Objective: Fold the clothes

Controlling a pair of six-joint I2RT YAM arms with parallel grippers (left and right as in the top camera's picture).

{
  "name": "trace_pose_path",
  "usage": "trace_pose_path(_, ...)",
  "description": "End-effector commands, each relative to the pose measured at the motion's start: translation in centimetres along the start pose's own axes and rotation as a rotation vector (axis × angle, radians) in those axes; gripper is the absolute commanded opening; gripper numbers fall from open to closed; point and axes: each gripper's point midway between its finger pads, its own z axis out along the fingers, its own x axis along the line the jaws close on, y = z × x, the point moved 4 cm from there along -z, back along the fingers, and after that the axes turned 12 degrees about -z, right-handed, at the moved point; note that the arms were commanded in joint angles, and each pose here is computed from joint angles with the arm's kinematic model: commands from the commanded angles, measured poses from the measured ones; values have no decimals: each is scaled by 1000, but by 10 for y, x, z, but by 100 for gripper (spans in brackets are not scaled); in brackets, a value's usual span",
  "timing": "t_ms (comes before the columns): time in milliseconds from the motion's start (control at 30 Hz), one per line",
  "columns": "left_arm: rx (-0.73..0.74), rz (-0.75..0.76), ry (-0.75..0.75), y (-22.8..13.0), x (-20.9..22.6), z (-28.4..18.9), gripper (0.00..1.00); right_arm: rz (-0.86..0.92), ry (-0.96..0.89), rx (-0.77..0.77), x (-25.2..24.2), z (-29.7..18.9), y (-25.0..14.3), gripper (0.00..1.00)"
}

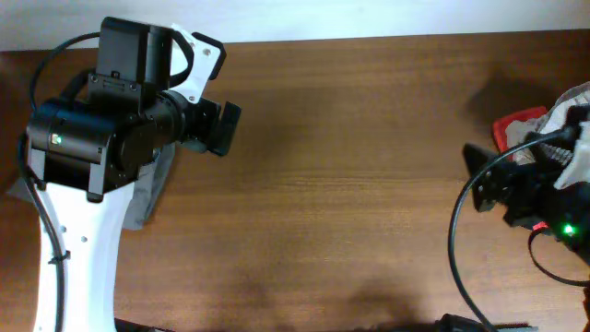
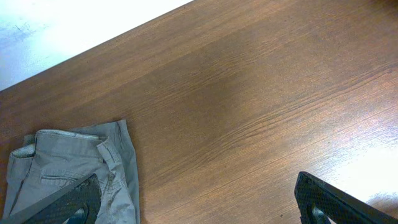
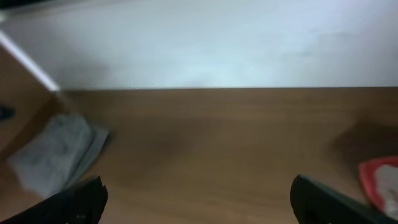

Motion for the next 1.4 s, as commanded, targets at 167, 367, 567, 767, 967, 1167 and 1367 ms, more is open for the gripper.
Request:
trace_pose_path(167, 9, -15, 13, -1, 1, 3, 99, -148, -257, 34, 1, -22, -29, 99)
trace_pose_path(367, 8, -15, 13, -1, 1, 3, 99, -130, -388, -9, -13, -13, -95, 99)
trace_pose_path(567, 8, -15, 13, -1, 1, 3, 99, -120, -370, -18, -14, 25, -178, 99)
trace_pose_path(767, 9, -15, 13, -1, 1, 3, 99, -118, -282, -15, -8, 67, -256, 99)
trace_pose_path(967, 8, -15, 13, -1, 1, 3, 99, -94, -224, 44, -9, 99, -301, 99)
trace_pose_path(1167, 8, -15, 13, -1, 1, 3, 99, -93, -222, 49, -10, 103, -306, 99)
trace_pose_path(1367, 8, -15, 13, -1, 1, 3, 99, -93, -223, 49, -11, 103, -306, 99)
